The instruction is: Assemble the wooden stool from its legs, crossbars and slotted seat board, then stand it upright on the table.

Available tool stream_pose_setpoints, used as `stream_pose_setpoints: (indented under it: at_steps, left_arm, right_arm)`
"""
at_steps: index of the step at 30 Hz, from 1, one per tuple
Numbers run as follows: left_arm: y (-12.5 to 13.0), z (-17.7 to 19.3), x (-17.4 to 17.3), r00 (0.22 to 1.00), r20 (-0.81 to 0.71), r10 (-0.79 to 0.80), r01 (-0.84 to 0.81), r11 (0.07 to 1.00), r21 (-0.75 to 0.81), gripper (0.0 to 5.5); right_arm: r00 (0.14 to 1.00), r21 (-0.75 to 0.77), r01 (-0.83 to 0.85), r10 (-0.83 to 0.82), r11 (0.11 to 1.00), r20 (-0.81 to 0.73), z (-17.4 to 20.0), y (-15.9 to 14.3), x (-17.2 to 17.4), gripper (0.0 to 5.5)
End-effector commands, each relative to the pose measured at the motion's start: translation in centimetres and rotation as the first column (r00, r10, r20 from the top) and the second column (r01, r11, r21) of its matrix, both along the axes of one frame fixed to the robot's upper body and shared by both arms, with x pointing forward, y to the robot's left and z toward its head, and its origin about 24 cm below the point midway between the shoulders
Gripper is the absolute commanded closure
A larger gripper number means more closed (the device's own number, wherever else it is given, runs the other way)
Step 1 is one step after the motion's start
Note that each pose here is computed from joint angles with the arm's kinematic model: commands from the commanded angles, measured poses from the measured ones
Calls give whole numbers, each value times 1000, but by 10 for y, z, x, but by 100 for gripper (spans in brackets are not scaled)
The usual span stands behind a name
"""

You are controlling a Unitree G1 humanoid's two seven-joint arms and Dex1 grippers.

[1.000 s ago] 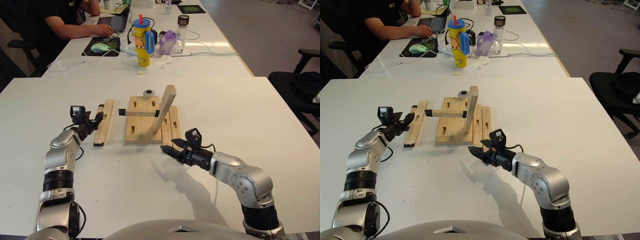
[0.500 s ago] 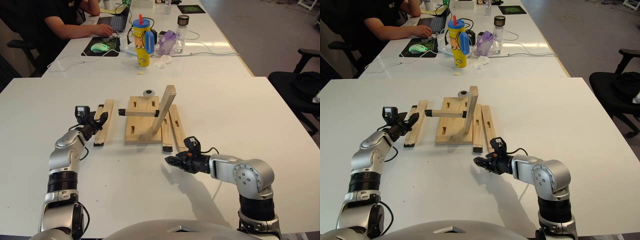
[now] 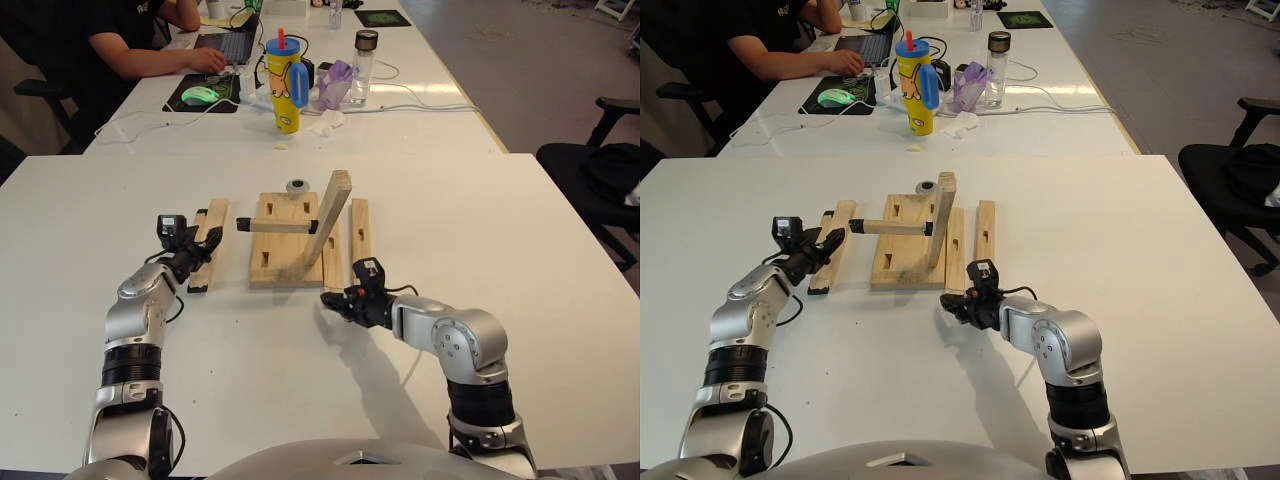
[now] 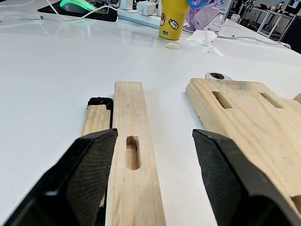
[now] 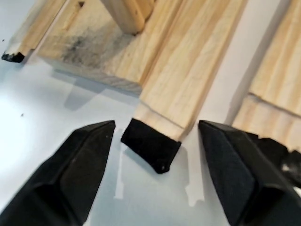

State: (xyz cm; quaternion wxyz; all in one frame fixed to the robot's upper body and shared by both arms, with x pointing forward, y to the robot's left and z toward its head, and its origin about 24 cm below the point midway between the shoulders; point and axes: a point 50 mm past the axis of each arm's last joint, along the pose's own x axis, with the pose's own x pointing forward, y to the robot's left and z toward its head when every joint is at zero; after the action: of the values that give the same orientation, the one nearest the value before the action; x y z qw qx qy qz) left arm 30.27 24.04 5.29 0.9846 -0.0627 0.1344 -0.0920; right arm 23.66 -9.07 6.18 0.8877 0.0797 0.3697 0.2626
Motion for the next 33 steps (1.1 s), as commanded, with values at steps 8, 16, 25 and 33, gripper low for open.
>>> stream_pose_setpoints:
  at_steps: [8, 16, 25, 33]
  left_arm:
    - [-5, -2, 0, 1000, -7, -5, 5, 1000, -22, 253]
    - [-7, -4, 0, 1000, -8, -6, 5, 1000, -29, 253]
    - [-11, -1, 6, 1000, -2, -30, 30, 999, -30, 253]
    - [-10, 2, 8, 999, 9, -48, 48, 998, -30, 253]
  right_arm:
    - [998, -270, 47, -34, 962, 54, -8, -12, 14, 220]
    - [990, -290, 58, -19, 955, 137, -7, -17, 21, 220]
    - [989, -329, 73, -26, 941, 145, -29, -14, 40, 234]
    - [997, -346, -14, 41, 938, 71, -44, -17, 21, 341]
